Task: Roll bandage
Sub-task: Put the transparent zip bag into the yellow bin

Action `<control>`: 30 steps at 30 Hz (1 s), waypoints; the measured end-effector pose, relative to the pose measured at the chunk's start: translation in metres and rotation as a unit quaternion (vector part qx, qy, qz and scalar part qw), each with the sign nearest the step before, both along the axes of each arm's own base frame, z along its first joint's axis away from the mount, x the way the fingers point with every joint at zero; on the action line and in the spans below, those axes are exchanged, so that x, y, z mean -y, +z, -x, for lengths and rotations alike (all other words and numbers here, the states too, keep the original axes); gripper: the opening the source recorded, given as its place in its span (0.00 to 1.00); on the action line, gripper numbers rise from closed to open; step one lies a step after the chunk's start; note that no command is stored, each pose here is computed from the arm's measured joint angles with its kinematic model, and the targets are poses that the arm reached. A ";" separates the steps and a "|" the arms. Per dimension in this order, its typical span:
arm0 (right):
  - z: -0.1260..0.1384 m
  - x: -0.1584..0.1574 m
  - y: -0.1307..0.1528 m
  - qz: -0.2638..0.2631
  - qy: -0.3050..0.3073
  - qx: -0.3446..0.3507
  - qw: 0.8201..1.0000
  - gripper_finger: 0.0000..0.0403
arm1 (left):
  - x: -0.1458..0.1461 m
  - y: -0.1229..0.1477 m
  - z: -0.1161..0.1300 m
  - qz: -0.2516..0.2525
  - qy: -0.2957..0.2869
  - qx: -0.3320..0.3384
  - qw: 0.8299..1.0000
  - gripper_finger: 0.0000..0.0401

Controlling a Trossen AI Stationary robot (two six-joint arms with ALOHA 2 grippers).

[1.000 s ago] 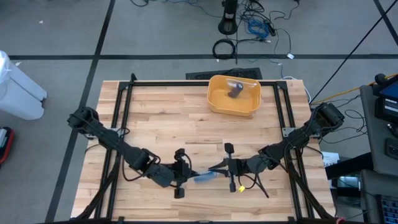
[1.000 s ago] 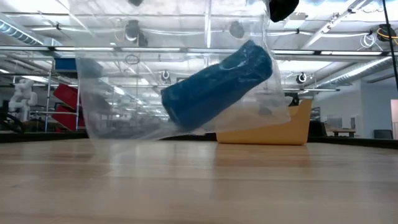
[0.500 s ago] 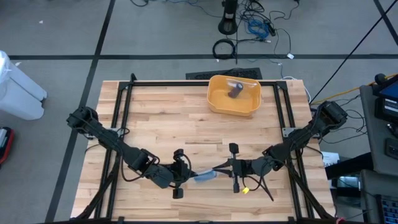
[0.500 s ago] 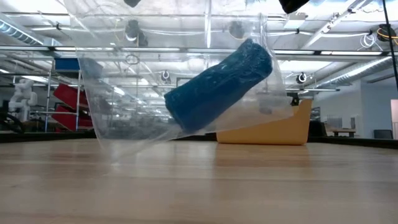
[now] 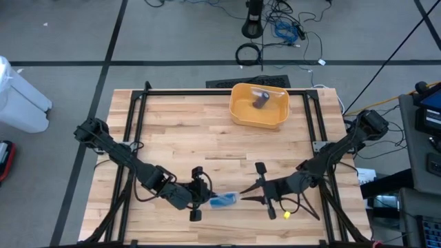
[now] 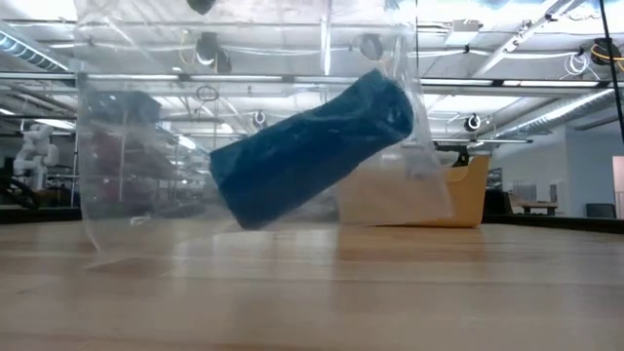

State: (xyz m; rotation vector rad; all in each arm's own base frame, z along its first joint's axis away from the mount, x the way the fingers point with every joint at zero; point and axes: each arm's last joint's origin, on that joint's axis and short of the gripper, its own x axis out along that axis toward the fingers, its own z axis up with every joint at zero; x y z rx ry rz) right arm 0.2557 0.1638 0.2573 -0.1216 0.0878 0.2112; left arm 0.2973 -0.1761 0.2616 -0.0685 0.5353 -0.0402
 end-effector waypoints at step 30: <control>-0.082 0.008 0.007 0.048 -0.013 -0.222 0.974 0.43 | -0.008 -0.010 -0.016 0.018 -0.014 -0.008 1.000 0.00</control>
